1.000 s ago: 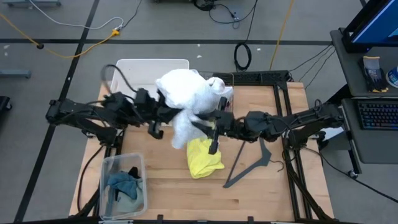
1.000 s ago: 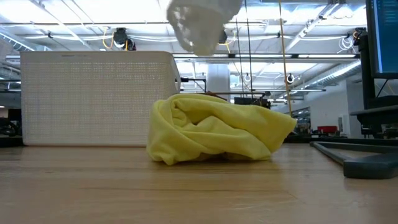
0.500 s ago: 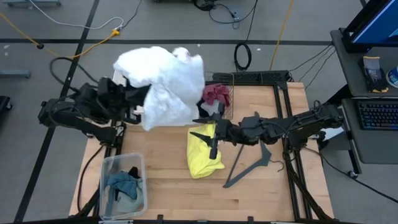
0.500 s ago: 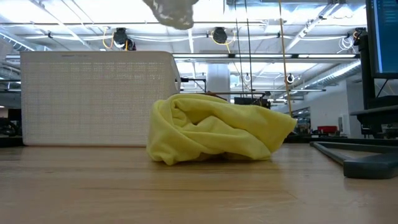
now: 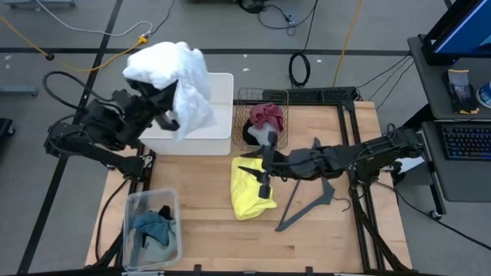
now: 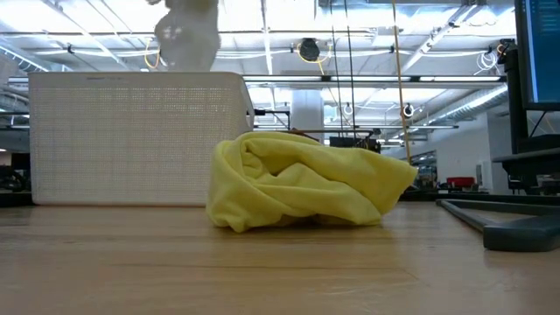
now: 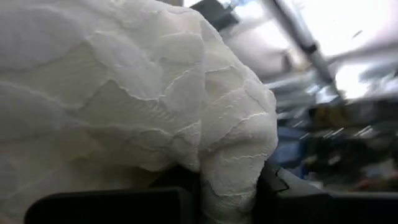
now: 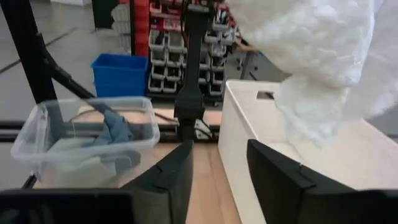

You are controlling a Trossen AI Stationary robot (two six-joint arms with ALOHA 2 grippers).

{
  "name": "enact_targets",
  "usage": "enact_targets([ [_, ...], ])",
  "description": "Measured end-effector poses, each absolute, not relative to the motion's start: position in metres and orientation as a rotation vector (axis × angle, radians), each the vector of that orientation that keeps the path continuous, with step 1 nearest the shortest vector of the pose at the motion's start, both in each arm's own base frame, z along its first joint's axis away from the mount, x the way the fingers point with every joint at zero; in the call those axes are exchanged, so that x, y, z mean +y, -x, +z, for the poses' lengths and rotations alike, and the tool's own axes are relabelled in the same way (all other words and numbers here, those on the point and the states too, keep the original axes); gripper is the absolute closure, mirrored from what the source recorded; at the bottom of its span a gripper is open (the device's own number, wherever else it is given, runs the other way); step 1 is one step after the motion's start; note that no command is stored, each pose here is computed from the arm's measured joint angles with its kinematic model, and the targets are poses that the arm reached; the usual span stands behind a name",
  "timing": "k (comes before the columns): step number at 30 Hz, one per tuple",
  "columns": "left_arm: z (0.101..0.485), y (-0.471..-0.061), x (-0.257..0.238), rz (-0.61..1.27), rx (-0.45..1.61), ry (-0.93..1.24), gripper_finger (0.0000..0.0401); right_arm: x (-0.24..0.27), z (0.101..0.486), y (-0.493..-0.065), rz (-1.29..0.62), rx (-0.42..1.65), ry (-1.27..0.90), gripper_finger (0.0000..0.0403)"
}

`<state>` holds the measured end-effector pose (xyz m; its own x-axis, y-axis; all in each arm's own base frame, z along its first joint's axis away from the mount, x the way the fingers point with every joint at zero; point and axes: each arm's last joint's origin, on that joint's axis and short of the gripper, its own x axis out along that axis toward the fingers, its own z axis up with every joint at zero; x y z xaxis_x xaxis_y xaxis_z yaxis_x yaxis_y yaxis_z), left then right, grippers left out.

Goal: Pick & Place Cloths
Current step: Put the white shirt into the white bin

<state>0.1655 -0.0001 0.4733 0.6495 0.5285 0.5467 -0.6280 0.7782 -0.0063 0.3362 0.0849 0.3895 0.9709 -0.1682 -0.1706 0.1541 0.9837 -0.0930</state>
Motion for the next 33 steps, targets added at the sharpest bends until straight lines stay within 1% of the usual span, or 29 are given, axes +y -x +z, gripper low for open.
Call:
enact_targets([
  [4, 0.467, -0.169, 0.006, 0.788, -0.428, -0.229, 0.0336, 0.086, 0.385, -0.335, -0.162, 0.222, 0.076, 0.0294],
  [10, 0.454, -0.174, 0.019, 0.915, -0.262, -0.239, 0.0336, 0.091, 0.380, -0.332, -0.147, 0.272, 0.089, 0.0379],
  [12, 0.451, -0.175, 0.025, 0.938, -0.233, -0.236, 0.0336, 0.093, 0.379, -0.331, -0.140, 0.284, 0.094, 0.0396],
  [22, 0.429, -0.177, 0.055, 1.053, -0.070, -0.166, 0.0336, 0.094, 0.374, -0.329, -0.146, 0.332, 0.047, 0.0401],
  [30, 0.393, -0.184, 0.078, 1.122, 0.158, -0.034, 0.0336, 0.094, 0.374, -0.329, -0.146, 0.333, 0.044, 0.0402],
  [33, 0.381, -0.190, 0.090, 1.119, 0.227, 0.004, 0.0336, 0.094, 0.374, -0.329, -0.147, 0.332, 0.042, 0.0402],
])
